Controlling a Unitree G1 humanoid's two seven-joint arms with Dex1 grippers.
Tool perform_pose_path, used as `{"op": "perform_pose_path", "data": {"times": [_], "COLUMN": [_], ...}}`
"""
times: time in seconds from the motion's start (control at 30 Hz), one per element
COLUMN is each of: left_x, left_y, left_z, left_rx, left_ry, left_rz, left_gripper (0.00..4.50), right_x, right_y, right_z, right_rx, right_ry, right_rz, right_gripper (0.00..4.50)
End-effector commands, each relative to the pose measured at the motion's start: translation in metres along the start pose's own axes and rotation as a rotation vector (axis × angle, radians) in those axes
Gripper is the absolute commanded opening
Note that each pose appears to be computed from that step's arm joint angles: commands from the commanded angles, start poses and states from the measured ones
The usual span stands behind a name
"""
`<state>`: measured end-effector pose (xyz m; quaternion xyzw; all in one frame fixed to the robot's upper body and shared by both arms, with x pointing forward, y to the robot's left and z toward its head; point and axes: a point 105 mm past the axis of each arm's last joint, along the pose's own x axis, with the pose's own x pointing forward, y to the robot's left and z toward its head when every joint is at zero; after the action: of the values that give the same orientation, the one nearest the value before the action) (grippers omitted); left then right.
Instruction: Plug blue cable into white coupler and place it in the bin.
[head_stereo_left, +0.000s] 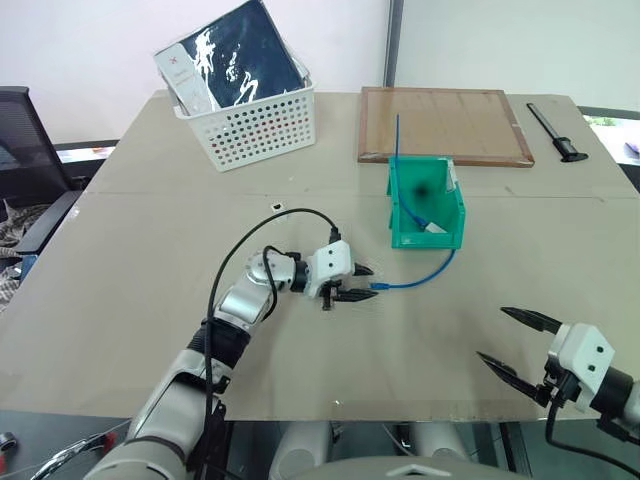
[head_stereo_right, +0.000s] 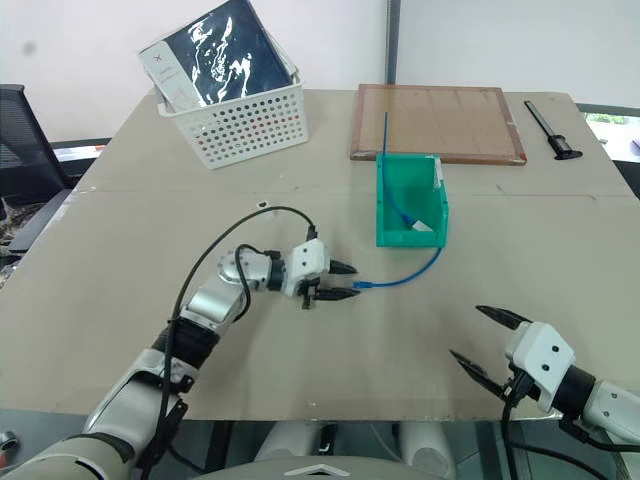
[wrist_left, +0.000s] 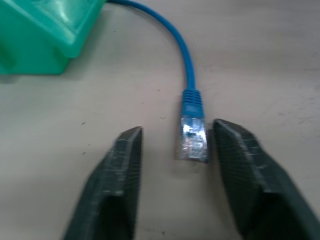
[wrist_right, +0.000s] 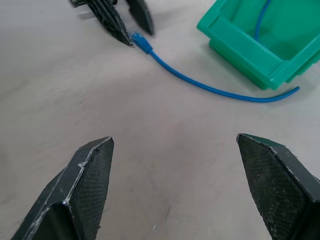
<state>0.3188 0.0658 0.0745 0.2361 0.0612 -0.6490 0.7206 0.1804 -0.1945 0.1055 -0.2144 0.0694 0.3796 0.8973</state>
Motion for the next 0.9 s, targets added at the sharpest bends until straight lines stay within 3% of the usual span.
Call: {"op": "perform_pose_path", "data": {"times": [0.03,0.07,0.17,0.3,0.43,0.57,0.63,0.9], "left_x": [0.002,0.002,-0.002,-0.013,-0.022,-0.028,-0.029,-0.032], "left_y": [-0.004,-0.006,-0.012,-0.011,-0.004,0.007,0.011,0.015], "left_z": [0.0,0.001,0.01,0.056,0.085,0.1,0.102,0.107], "left_rx": [0.023,0.026,0.039,0.175,0.322,0.469,0.514,0.58], "left_ry": [0.008,0.001,-0.046,-0.259,-0.36,-0.401,-0.4,-0.406], "left_rz": [-0.051,-0.064,-0.1,-0.064,0.048,0.194,0.241,0.313], "left_gripper": [0.34,0.06,0.06,0.06,0.06,0.0,0.0,0.0], "right_x": [0.0,0.002,0.009,0.034,0.053,0.072,0.079,0.108], "right_y": [-0.001,-0.001,0.001,0.017,0.024,0.016,0.009,0.0], "right_z": [0.014,0.015,0.017,0.029,0.041,0.071,0.086,0.119], "right_rx": [-0.029,-0.016,0.083,0.423,0.572,0.732,0.769,0.884], "right_ry": [-0.033,-0.036,-0.056,-0.144,-0.19,-0.353,-0.417,-0.527], "right_rz": [-0.042,-0.049,-0.091,-0.099,-0.084,-0.075,-0.075,0.007], "right_gripper": [3.87,3.87,3.87,3.87,3.87,2.79,1.92,1.92]}}
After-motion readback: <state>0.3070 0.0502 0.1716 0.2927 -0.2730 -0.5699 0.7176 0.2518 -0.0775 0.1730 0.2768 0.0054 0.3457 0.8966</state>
